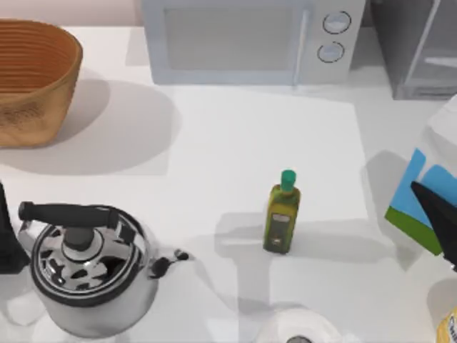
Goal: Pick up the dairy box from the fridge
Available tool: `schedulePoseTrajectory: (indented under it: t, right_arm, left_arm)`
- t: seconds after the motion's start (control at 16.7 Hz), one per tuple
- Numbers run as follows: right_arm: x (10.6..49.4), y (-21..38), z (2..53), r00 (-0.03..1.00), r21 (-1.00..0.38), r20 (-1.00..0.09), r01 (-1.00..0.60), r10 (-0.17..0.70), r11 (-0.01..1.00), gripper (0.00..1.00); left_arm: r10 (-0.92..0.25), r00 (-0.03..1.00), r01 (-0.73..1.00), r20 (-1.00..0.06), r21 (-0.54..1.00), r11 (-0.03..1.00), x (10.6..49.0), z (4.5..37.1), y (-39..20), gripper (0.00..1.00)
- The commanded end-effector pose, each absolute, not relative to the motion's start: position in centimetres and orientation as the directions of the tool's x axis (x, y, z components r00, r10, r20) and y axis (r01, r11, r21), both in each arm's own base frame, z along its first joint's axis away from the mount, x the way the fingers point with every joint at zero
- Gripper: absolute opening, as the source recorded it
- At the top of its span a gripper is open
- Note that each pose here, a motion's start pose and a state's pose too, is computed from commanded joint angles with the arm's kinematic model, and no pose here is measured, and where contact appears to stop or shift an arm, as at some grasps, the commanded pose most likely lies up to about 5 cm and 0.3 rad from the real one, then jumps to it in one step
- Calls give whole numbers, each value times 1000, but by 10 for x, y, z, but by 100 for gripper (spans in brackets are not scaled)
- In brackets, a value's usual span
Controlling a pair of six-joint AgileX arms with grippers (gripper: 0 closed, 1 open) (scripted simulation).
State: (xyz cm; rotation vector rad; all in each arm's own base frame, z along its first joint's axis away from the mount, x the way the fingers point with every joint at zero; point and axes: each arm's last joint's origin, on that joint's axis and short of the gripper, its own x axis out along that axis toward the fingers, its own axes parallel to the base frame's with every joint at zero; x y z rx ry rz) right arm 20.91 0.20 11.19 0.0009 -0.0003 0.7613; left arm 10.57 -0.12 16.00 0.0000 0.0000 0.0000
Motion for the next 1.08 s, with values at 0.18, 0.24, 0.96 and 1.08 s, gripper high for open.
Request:
schedulePoseTrajectory:
  t: [0.18, 0.24, 0.96, 1.08]
  right_arm:
    - [221, 15, 100, 723, 2, 1, -691, 691, 723, 0]
    - [224, 19, 96, 722, 2, 1, -692, 692, 722, 0]
    - [228, 25, 90, 722, 2, 1, -692, 692, 722, 45]
    - [228, 25, 90, 722, 2, 1, -692, 692, 722, 60]
  left_arm:
    - [0, 1000, 0, 0, 0, 1000, 106, 160, -1, 100]
    - [0, 1000, 0, 0, 0, 1000, 106, 160, -1, 100]
    - [0, 1000, 0, 0, 0, 1000, 106, 160, -1, 100]
    - [0, 1000, 0, 0, 0, 1000, 106, 160, -1, 100]
